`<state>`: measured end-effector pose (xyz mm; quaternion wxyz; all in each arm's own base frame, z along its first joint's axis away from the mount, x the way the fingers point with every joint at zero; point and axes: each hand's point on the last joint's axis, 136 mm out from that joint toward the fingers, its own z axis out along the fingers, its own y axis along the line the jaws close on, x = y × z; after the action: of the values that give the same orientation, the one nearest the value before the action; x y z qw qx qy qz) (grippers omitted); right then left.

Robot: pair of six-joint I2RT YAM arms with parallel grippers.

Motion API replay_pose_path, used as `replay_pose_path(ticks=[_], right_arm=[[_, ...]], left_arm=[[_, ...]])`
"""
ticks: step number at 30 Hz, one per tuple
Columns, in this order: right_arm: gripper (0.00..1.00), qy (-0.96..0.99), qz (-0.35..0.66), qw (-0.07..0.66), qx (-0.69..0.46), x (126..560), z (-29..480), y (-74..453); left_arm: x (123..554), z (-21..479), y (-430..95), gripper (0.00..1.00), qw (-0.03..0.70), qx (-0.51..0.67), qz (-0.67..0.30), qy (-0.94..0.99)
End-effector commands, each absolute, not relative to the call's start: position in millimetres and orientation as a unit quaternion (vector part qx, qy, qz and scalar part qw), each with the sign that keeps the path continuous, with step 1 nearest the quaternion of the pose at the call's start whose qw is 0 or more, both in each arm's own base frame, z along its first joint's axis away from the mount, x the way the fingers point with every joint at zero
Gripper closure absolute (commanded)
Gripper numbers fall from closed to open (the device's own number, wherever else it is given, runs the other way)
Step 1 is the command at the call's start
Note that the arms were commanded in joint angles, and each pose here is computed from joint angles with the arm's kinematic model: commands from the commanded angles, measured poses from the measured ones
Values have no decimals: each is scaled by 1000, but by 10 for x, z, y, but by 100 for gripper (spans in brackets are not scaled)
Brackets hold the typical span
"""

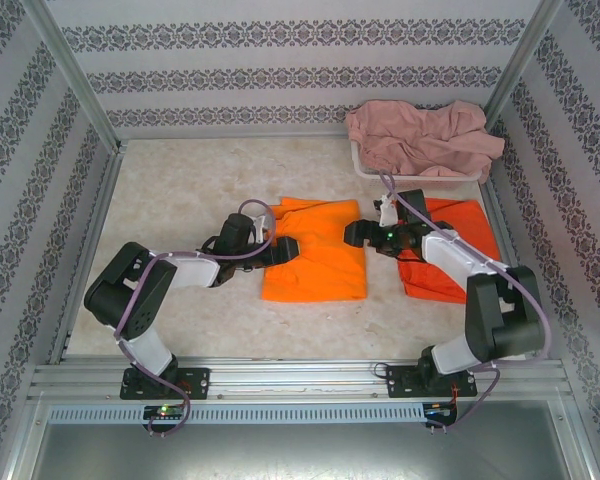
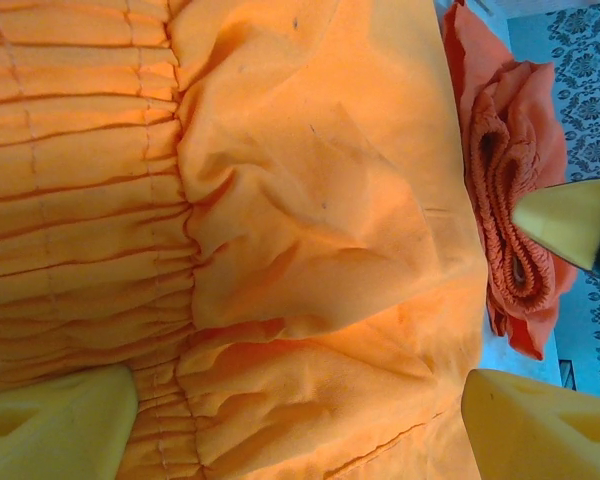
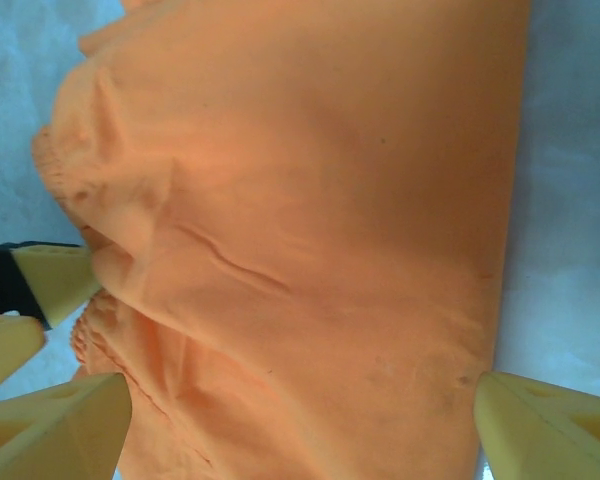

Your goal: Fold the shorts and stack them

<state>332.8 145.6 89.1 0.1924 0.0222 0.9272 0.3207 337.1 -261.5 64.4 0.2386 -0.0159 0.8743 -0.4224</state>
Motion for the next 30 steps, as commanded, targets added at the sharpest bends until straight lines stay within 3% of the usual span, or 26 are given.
replay_pose_path(ticks=[1, 8, 23, 30], right_arm=[[14, 936, 306, 175, 10, 3372, 815, 1423], [27, 942, 309, 134, 16, 3402, 590, 1471], [26, 962, 233, 143, 27, 3516, 536, 1173], [29, 961, 251, 112, 25, 3500, 394, 1286]], left_arm=[[3149, 158, -2460, 14, 178, -51, -382, 906], [3156, 157, -2459, 14, 177, -52, -381, 906], [3130, 115, -2444, 14, 173, -54, -379, 907], [3149, 126, -2457, 14, 174, -55, -382, 906]])
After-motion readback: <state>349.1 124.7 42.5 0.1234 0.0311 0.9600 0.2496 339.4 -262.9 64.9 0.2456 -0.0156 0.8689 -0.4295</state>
